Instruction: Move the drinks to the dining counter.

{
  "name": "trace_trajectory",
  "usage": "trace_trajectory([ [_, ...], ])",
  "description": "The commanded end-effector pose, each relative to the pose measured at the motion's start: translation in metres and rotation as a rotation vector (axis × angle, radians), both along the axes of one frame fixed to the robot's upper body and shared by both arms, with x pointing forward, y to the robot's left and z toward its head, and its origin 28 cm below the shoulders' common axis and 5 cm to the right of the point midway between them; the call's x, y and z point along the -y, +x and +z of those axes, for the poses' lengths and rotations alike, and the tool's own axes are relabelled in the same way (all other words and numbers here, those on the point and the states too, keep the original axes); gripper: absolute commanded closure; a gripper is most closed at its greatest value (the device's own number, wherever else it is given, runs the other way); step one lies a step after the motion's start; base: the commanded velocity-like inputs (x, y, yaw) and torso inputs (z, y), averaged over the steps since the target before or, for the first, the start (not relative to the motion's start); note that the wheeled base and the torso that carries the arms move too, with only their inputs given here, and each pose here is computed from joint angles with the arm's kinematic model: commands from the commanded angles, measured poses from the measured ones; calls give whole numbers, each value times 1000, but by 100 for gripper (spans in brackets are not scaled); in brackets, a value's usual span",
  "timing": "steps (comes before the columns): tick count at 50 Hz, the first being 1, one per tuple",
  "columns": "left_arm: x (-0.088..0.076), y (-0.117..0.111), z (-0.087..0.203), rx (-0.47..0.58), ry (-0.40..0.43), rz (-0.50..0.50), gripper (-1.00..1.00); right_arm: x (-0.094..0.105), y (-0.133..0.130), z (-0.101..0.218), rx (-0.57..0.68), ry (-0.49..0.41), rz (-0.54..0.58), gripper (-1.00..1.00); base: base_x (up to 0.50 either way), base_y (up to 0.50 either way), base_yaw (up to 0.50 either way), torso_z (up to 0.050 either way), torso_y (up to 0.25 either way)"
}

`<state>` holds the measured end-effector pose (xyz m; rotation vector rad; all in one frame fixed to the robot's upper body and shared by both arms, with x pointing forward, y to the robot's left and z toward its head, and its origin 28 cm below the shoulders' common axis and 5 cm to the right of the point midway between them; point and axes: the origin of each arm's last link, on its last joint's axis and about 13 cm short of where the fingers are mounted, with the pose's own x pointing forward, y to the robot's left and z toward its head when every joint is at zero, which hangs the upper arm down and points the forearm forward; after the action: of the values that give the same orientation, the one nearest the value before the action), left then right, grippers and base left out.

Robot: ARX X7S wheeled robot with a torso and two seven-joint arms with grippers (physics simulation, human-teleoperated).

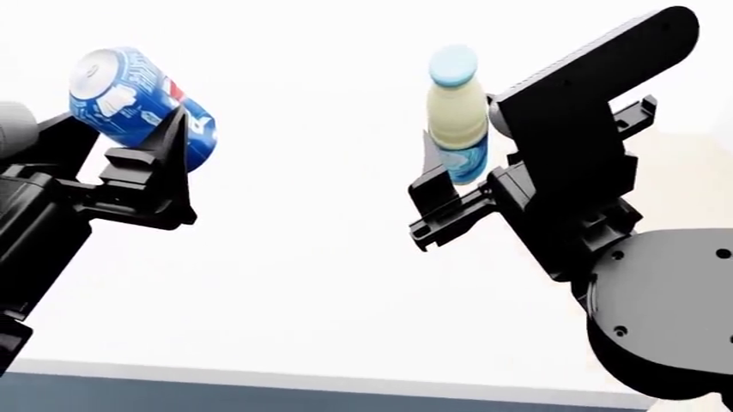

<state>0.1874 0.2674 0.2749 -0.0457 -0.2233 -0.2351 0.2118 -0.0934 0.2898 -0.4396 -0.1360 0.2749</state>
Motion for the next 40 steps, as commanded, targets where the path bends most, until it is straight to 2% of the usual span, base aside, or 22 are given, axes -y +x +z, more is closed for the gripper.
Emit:
trace_trajectory([
  [1,0,2,0,3,-12,6,100,0,2,3,32,-11,-17,100,-499,-29,0,0,0],
  [8,-1,1,-2,2,-18,5,100,0,3,2,33,-16,-23,100,-499,-35,0,1,1],
  [20,-2,1,-4,-1,-18,8,100,0,2,3,35,5,-6,100,-447,-364,0,0,0],
  [33,-2,2,-6,-5,-20,9,100,0,5,5,21,53,-13,100,-95,29,0,1,1],
  [34,-2,2,-6,-7,-20,9,100,1,6,6,46,54,-52,100,0,0,0,0,0],
  [40,-2,4,-3,-9,-18,8,100,-1,7,13,81,41,-67,100,0,0,0,0,0],
])
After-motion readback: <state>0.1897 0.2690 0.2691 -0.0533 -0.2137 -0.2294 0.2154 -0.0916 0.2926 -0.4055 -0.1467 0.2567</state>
